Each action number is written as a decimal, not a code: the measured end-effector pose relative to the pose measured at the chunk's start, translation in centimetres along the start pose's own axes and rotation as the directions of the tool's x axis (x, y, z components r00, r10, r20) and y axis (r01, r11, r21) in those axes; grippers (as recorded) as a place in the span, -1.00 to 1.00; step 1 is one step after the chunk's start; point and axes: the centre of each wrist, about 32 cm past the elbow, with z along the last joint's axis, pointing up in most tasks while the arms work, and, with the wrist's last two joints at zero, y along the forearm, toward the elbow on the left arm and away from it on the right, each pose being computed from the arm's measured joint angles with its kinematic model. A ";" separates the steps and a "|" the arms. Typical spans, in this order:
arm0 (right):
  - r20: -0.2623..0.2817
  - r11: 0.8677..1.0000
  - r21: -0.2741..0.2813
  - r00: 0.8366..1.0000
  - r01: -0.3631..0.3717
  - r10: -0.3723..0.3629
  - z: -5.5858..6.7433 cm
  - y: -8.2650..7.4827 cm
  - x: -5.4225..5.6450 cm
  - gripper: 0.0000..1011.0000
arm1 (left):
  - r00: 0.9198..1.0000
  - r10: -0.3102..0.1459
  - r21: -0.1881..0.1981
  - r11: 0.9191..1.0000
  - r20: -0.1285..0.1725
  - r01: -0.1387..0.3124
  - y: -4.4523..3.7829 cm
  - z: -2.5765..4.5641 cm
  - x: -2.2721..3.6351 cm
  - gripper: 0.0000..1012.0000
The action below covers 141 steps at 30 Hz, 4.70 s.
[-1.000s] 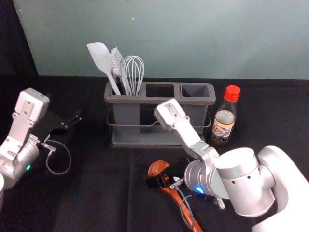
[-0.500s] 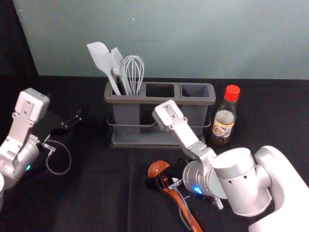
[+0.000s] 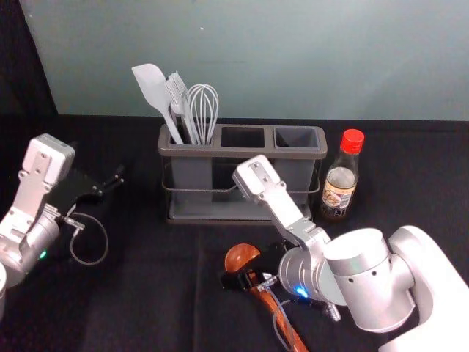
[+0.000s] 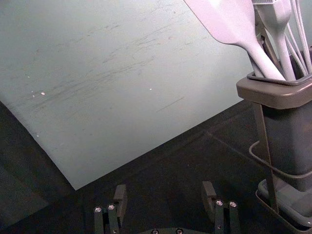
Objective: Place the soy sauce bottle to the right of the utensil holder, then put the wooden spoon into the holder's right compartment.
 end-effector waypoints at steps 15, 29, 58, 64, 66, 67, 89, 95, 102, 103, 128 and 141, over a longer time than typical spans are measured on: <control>-0.002 1.000 0.000 1.000 -0.001 0.001 -0.1 -0.5 -0.2 0.66 | 1.000 0.000 0.000 1.000 0.000 0.000 0.00 0.00 0.00 0.99; 0.031 0.999 0.050 0.999 -0.020 0.018 -0.7 -3.7 0.2 0.66 | 1.000 0.000 0.000 1.000 0.000 0.000 0.00 0.00 0.00 0.99; 0.123 0.926 0.372 0.986 0.063 -0.116 -9.6 -8.9 2.8 0.66 | 1.000 0.000 0.000 1.000 0.000 0.000 0.00 0.00 0.00 0.99; 0.110 0.881 0.468 0.985 0.067 -0.133 -11.2 -8.6 2.7 0.66 | 1.000 0.000 0.000 1.000 0.000 0.000 0.00 0.00 0.00 0.99; 0.106 0.863 0.500 0.985 0.066 -0.137 -11.5 -8.7 2.7 0.66 | 1.000 0.000 0.000 1.000 0.000 0.000 0.00 0.00 0.00 0.99; 0.104 0.851 0.521 0.985 0.068 -0.141 -11.7 -8.7 2.7 0.66 | 1.000 0.000 0.000 1.000 0.000 0.000 0.00 0.00 0.00 0.99; 0.095 0.667 0.736 0.957 0.117 -0.273 -9.6 -8.8 2.8 0.66 | 1.000 0.000 0.000 1.000 0.000 0.000 0.00 0.00 0.00 0.99; 0.079 0.593 0.796 0.952 0.118 -0.296 -9.1 -8.1 2.9 0.66 | 1.000 0.000 0.000 1.000 0.000 0.000 0.00 0.00 0.00 0.99; 0.054 0.581 0.801 0.949 0.145 -0.312 -8.6 -7.6 2.9 0.66 | 1.000 0.000 0.000 1.000 0.000 0.000 0.00 0.00 0.00 0.99; 0.054 0.581 0.801 0.949 0.145 -0.312 -8.5 -7.6 2.9 0.66 | 1.000 0.000 0.000 1.000 0.000 0.000 0.00 0.00 0.00 0.99; 0.033 0.555 0.819 0.953 0.148 -0.302 -9.0 -7.8 3.4 0.66 | 1.000 0.000 0.000 1.000 0.000 0.000 0.00 0.00 0.00 0.99; 0.111 0.339 0.941 0.936 0.009 -0.333 -6.4 -9.0 6.7 0.66 | 1.000 0.000 0.000 1.000 0.000 0.000 0.00 0.00 0.00 0.99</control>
